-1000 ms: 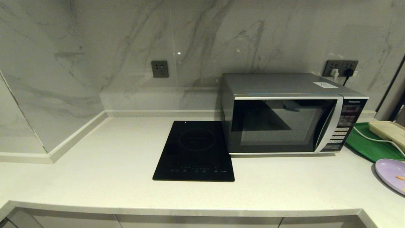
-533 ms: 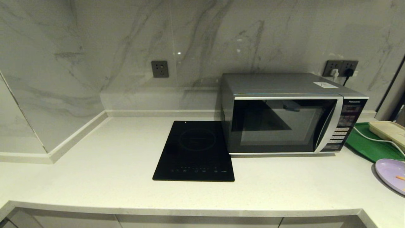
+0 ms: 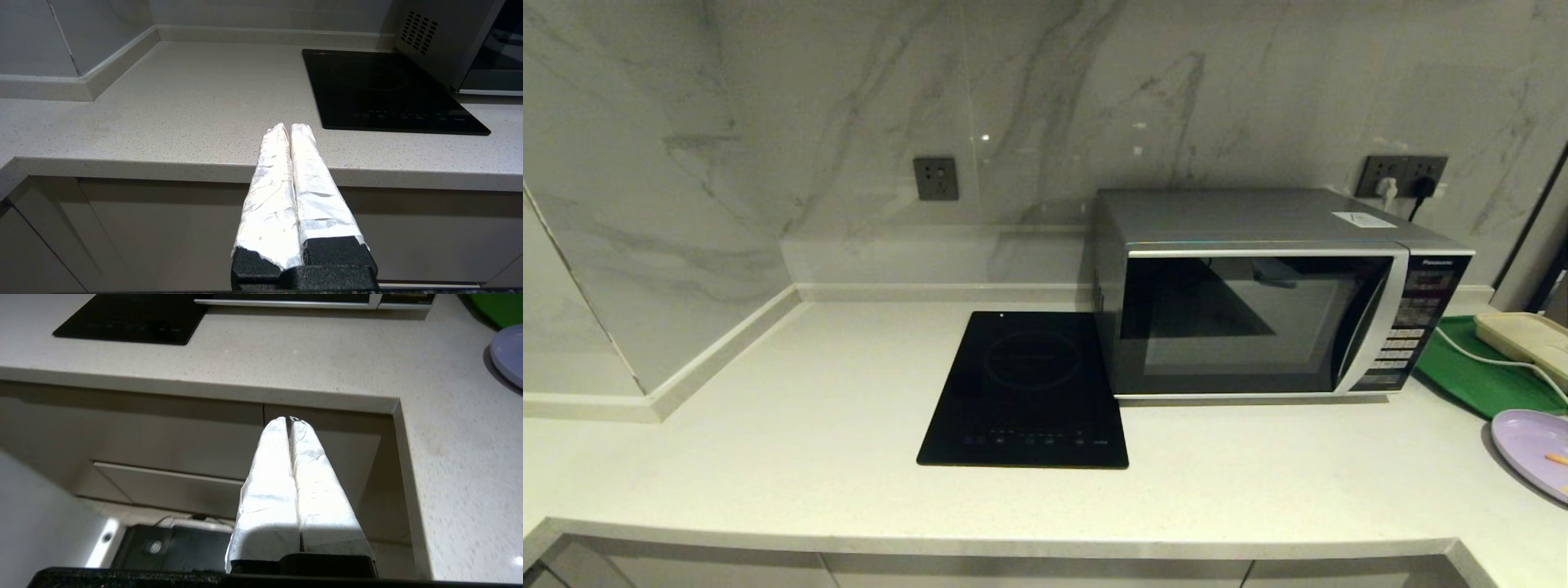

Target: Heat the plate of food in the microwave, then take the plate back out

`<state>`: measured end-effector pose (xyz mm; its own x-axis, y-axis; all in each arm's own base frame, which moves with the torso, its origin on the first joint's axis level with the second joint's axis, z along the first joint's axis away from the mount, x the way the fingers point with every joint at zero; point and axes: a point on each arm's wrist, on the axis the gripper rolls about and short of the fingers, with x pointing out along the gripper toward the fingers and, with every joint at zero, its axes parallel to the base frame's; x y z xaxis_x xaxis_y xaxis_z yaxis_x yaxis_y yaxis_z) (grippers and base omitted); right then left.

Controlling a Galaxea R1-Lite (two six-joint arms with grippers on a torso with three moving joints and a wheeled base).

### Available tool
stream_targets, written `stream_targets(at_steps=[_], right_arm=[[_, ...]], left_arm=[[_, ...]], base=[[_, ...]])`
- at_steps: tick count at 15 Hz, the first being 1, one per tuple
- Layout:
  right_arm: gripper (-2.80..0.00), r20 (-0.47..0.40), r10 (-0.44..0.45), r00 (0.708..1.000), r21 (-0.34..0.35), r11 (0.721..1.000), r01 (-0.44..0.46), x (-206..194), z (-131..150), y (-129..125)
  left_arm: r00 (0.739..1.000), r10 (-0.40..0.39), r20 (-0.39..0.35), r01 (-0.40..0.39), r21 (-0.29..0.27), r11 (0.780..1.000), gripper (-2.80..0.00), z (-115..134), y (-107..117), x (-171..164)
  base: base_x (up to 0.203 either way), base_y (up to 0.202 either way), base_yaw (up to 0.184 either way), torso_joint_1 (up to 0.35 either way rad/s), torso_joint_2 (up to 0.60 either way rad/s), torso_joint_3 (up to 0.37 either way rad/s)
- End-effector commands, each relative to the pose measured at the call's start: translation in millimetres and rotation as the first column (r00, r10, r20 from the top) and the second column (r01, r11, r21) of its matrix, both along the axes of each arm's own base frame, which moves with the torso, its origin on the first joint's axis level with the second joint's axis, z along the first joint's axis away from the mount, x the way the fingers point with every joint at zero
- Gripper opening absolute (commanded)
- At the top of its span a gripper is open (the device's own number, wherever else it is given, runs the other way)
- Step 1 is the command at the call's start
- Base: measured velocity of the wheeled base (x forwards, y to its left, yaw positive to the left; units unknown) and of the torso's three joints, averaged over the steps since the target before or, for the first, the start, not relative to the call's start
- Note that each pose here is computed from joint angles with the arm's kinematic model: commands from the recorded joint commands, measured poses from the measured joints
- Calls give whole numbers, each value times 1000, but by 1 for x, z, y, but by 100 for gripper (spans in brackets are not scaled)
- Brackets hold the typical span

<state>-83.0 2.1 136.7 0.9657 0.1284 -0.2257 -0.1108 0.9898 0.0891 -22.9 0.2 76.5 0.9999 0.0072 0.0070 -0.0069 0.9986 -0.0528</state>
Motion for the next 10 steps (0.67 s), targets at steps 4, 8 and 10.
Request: stream_targets(at_steps=[4,8,10], right_arm=[[-280,309,-4,951,-28,1000,13,57,-46,0],[-280,281,-149,948,-33,986,165,60,-56,-3],[-280,257,-124,958,-58,988,143,60,-59,-3]], left_arm=[[1000,1,1,-1,-1,1000,-280,0,0,0],[1000,2,1,-2,-1,1000,-280,0,0,0],[1000,0,1,0,-1,1000,-280,0,0,0]], base=[[0,0,0,0,0,0],[0,0,0,0,0,0],[0,0,0,0,0,0]])
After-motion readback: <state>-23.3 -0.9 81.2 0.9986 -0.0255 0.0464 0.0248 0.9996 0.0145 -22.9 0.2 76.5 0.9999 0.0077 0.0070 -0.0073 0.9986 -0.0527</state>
